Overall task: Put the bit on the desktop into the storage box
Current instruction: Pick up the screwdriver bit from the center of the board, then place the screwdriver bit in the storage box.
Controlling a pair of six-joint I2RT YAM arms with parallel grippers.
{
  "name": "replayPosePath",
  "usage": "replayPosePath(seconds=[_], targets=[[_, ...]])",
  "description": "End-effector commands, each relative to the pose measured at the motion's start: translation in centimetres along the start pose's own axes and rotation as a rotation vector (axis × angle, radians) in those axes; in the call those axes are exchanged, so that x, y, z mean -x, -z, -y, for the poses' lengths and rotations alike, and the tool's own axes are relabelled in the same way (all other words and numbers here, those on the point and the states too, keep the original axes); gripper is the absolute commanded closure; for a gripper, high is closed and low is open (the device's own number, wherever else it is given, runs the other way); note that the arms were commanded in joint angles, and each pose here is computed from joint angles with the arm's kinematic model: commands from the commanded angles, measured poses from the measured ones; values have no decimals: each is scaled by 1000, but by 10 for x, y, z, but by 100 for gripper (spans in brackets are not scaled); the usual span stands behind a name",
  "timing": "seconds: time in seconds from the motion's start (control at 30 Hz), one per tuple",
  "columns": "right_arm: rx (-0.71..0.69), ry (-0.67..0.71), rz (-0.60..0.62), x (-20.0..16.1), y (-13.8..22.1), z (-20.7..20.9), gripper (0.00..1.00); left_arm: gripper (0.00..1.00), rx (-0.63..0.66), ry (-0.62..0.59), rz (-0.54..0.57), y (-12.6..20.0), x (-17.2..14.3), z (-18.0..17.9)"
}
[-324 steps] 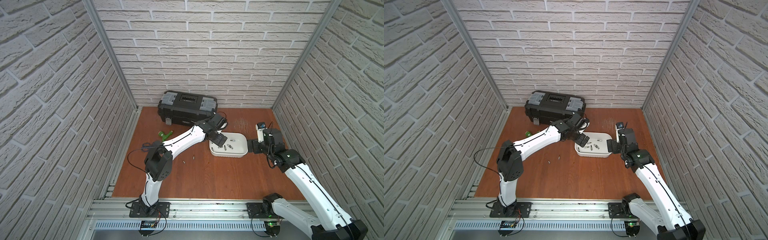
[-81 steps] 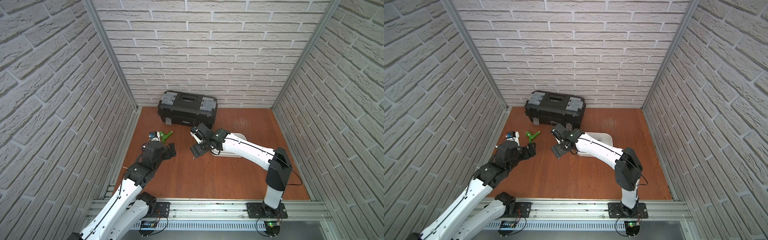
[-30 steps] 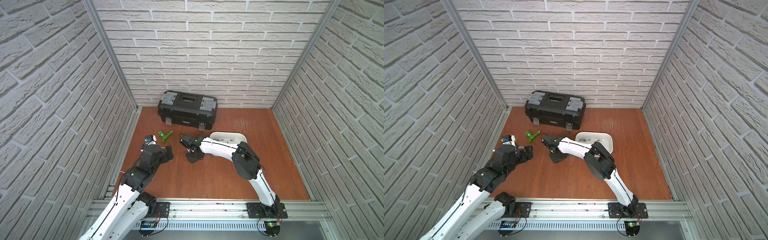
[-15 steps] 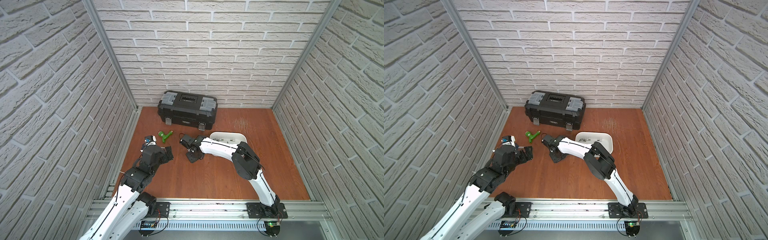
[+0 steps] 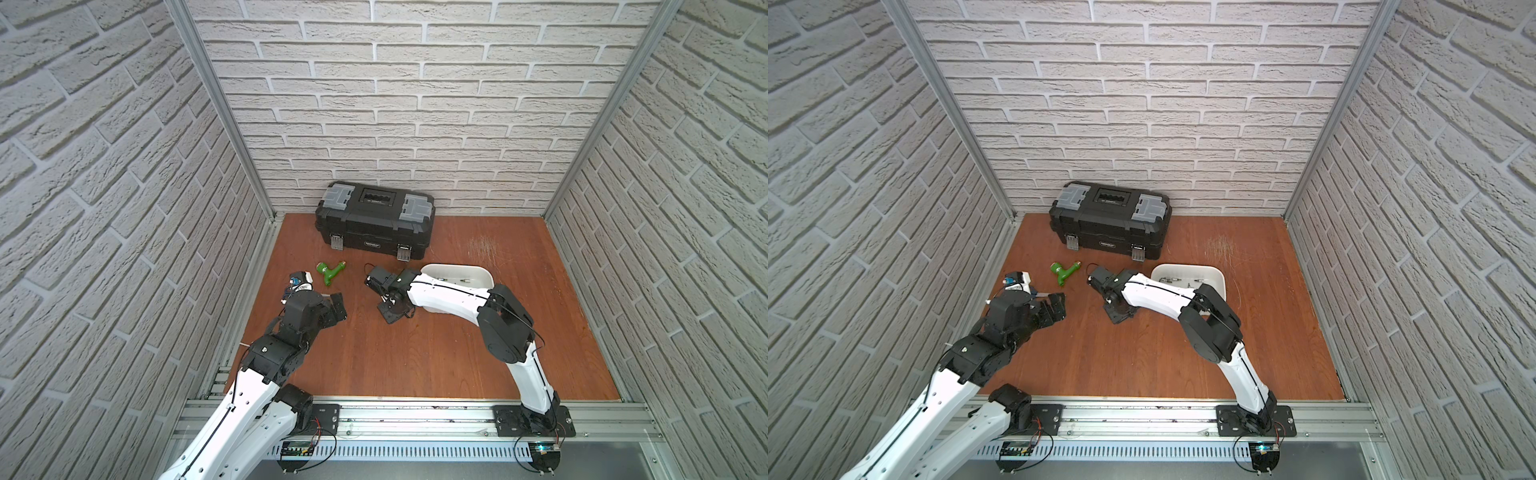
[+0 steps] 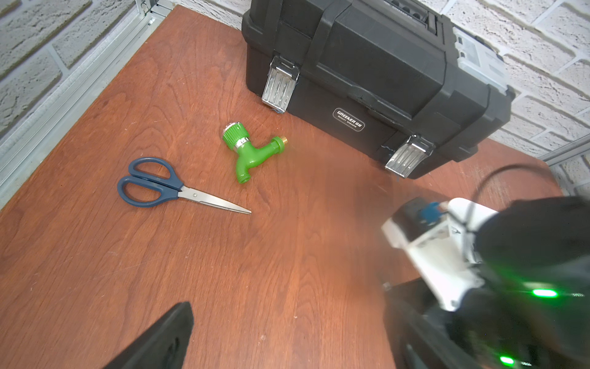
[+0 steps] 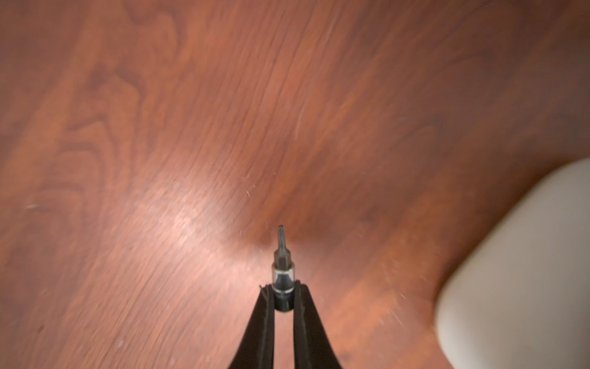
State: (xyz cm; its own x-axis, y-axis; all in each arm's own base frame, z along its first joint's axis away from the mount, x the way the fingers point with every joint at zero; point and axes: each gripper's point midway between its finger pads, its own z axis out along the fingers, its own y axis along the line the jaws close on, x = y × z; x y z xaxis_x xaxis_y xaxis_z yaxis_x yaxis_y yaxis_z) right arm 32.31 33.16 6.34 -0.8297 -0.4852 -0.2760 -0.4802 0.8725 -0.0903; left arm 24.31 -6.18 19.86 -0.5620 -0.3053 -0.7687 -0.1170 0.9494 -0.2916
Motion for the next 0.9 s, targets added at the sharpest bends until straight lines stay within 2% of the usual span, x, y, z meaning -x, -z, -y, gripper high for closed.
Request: replayPosePath(seconds=[0.0,0.07,0.17,0.37,0.67,0.87], targets=[[4,-32,110,18,46,23,97,2,10,7,10,-4,0,-2],[-1,-53,151,21,70,38,97,2,10,8,7,-5,0,-2],[-16,-88,177,19,86,61,97,2,5,7,0,-7,-1,0],[-62,-170,194,6,101,110,97,2,3,9,-1,-8,0,1],[-123,-285,147,-28,91,172,97,2,3,7,-4,-11,0,2],[-137,-327,103,-42,73,196,97,2,2,6,-11,-12,-1,3]])
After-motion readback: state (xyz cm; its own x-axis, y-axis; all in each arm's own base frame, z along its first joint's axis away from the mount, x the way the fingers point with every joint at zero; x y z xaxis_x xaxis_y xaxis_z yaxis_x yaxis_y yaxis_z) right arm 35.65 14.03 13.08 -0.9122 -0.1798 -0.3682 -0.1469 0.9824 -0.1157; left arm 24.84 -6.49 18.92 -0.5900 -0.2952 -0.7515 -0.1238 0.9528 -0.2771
